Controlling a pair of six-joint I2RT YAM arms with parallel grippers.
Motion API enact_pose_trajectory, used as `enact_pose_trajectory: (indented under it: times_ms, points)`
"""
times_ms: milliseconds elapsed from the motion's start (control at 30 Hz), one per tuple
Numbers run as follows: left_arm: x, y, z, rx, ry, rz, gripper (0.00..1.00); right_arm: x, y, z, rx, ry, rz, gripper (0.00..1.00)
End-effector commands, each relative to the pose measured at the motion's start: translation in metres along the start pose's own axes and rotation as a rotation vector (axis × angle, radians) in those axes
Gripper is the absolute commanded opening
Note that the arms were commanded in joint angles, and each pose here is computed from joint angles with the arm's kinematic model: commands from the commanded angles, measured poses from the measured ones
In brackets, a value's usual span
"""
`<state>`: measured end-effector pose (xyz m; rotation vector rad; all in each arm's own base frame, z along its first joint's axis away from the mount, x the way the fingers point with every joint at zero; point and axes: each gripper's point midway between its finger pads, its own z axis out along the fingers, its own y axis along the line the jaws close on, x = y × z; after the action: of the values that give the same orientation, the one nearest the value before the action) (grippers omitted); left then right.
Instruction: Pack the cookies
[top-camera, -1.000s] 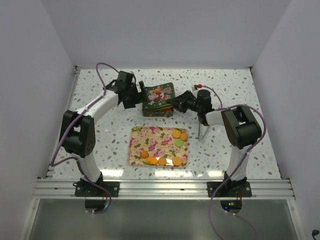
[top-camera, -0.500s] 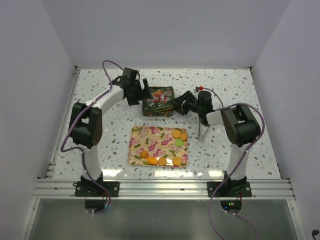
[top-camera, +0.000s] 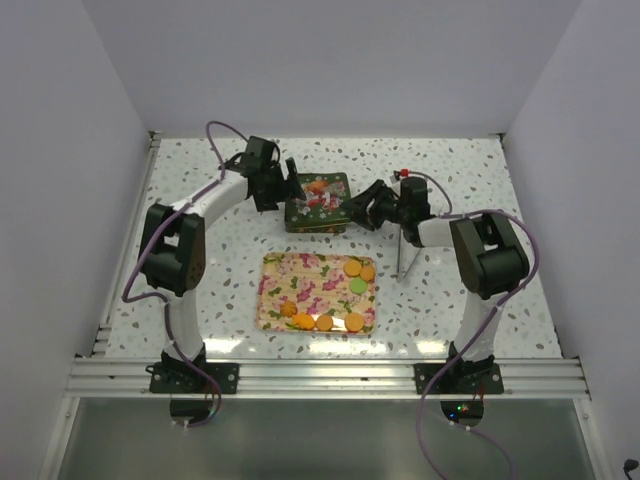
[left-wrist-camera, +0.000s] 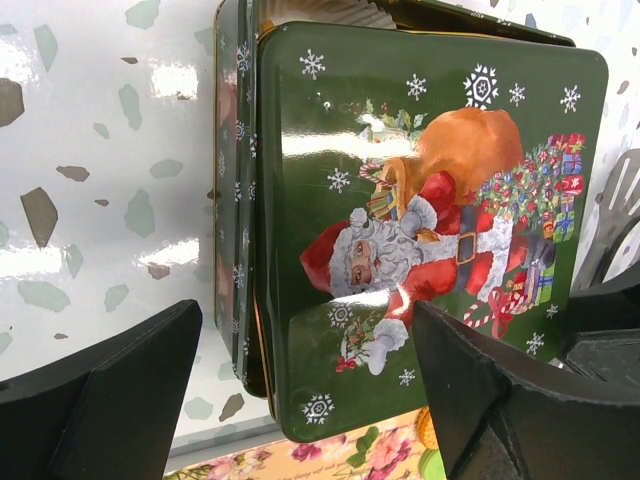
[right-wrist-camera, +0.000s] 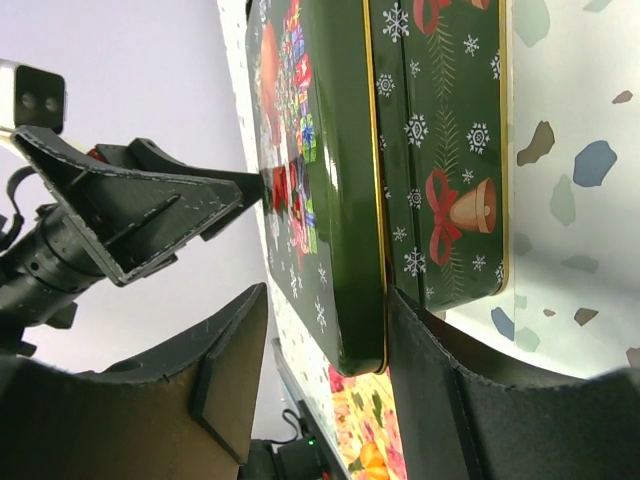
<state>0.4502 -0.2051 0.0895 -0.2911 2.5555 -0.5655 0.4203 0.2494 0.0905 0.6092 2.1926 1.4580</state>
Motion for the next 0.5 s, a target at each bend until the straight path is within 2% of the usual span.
enact_pose_trajectory:
  times_ms: [0, 300, 467]
  points:
    - [-0.017, -0.011, -0.001, 0.043, -0.043, 0.028, 0.91, -0.005, 0.009, -0.006, 0.036, 0.01, -0.07, 0.54]
    - [-0.015, -0.009, 0.002, 0.04, -0.036, 0.028, 0.91, -0.007, -0.006, -0.015, 0.197, 0.033, -0.115, 0.52]
    - [-0.015, -0.01, 0.004, 0.046, -0.034, 0.03, 0.92, -0.007, -0.009, -0.014, 0.22, 0.039, -0.134, 0.52]
